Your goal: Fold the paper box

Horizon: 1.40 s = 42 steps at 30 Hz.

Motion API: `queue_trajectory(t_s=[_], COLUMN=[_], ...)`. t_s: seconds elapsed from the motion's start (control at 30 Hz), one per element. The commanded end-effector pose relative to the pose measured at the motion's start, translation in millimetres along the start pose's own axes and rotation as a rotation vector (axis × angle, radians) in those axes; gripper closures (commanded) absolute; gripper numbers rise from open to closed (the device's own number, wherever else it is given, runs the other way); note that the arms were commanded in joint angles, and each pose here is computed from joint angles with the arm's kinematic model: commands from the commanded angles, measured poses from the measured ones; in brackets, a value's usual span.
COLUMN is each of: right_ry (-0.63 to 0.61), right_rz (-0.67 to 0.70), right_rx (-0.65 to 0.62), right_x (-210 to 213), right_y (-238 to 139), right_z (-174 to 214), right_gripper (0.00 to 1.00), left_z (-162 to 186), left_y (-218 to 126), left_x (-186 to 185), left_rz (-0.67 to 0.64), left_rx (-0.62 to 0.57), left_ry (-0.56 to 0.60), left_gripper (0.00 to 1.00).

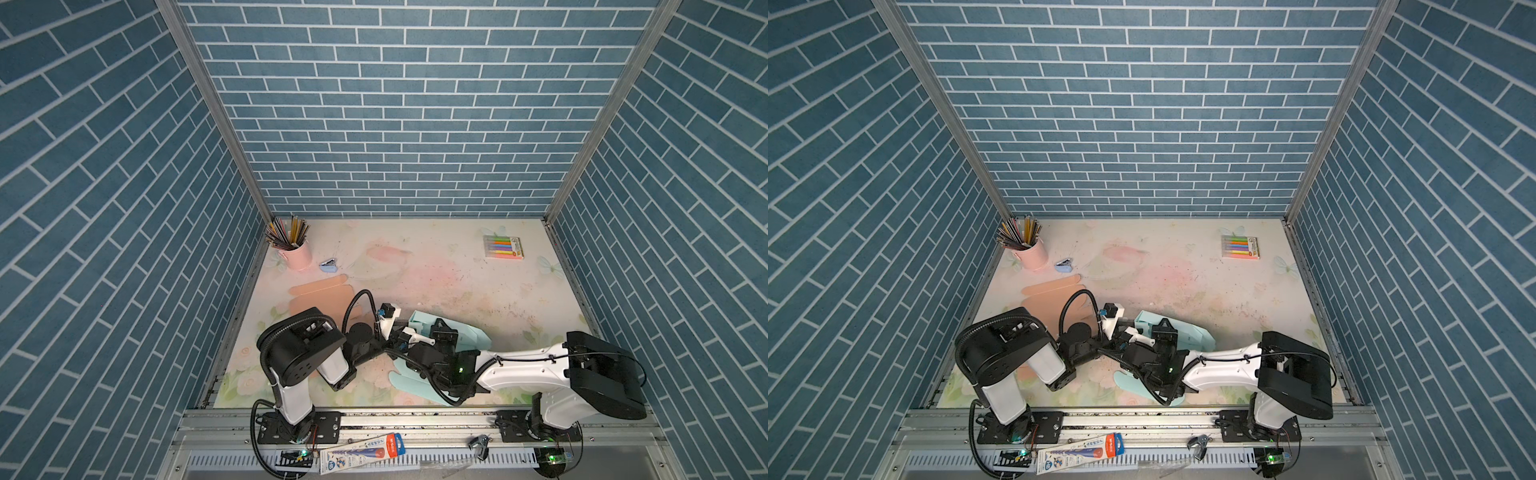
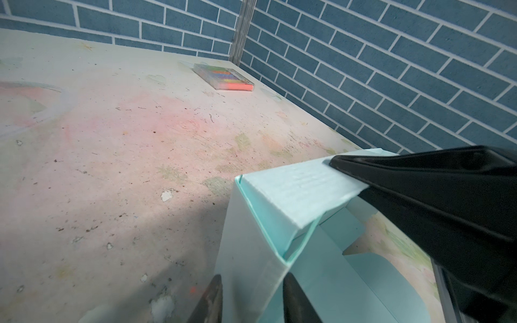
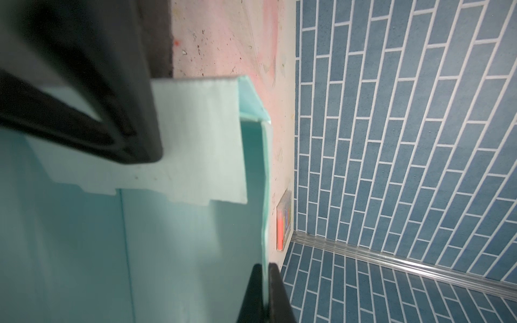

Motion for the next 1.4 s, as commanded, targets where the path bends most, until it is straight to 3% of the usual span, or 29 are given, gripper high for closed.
queue_trajectory(t_s=[0.0, 0.43, 0.9, 1.1, 1.23, 1.3, 1.37], right_ry=[-0.052, -0.046, 0.058, 0.245, 0.575, 0.674, 0.738], right_rz=[-0.054, -0.05, -0.05, -0.086, -0.22, -0.325, -0.339], right_rx=[-0.003, -0.009, -0.031, -0.086, -0.151, -0.192, -0.212], right_x=[14, 13, 3, -20, -40, -43, -44], right_y=[0, -2, -11, -26, -43, -53, -62], right_z=[2, 1, -1, -7, -24, -37, -43], right_gripper=[1.0, 0.99, 0.69, 0.62, 0.6, 0.55, 0.52], left_z=[-8, -4, 0, 0, -1, -1, -2], left_y=[5, 5, 3, 4, 5, 6, 7], left_x=[1, 1, 0, -1, -2, -2, -3], left_rz=[-0.045, -0.105, -0.136, -0.154, -0.166, -0.165, -0.163], left_rx=[-0.057, -0.047, -0.033, -0.022, -0.018, -0.016, -0.019], left_ry=[0.021, 0.044, 0.06, 0.075, 0.084, 0.085, 0.082], left_gripper=[0.64, 0.78, 0.87, 0.87, 0.87, 0.87, 0.88])
Point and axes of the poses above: each gripper's point midway between its finger pads, its own y axis out along the fingers, its own x axis along the line the jaws close on, z = x × y, the point moved 10 cm from there along -y, back along the fingers, and after that the axes turned 8 degrees about y, right-handed, at the moved point
